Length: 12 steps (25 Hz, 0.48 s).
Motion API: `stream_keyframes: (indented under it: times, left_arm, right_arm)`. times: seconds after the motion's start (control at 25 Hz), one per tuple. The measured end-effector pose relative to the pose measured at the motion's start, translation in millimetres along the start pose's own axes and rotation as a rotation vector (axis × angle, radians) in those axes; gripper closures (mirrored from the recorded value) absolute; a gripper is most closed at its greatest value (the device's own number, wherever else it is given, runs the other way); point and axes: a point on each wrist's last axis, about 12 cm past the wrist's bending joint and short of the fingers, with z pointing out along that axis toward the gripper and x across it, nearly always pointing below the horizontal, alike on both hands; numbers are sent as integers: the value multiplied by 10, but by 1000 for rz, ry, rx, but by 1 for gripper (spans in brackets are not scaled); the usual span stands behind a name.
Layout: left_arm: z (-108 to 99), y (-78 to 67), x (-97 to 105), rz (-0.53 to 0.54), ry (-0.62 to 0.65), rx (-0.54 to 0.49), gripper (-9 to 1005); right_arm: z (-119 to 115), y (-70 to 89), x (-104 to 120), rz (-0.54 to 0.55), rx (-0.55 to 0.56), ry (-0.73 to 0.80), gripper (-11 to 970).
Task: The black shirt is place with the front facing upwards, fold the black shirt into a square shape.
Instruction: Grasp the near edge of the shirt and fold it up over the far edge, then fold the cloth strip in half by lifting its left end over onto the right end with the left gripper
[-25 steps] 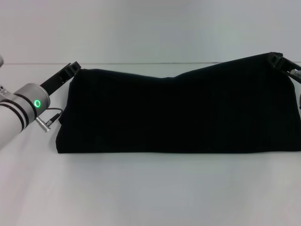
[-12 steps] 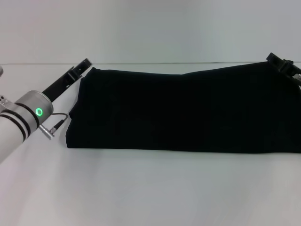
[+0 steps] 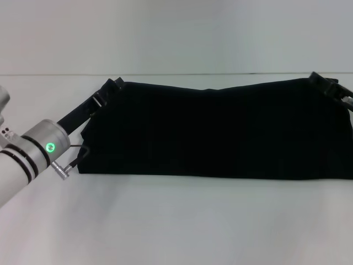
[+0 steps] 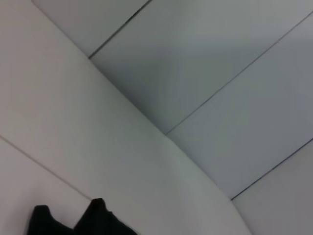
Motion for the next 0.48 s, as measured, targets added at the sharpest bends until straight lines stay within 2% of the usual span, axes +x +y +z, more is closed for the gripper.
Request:
stream_keyframes:
  times: [0.24, 0.48]
  left_arm:
    - [-93, 32, 23, -11, -7, 21, 304]
    - [-161, 53, 38, -17, -9, 36, 303]
  right_arm:
    - [-92, -166, 15, 31, 36, -10, 169]
    - [-204, -307, 4, 116, 46, -60, 168]
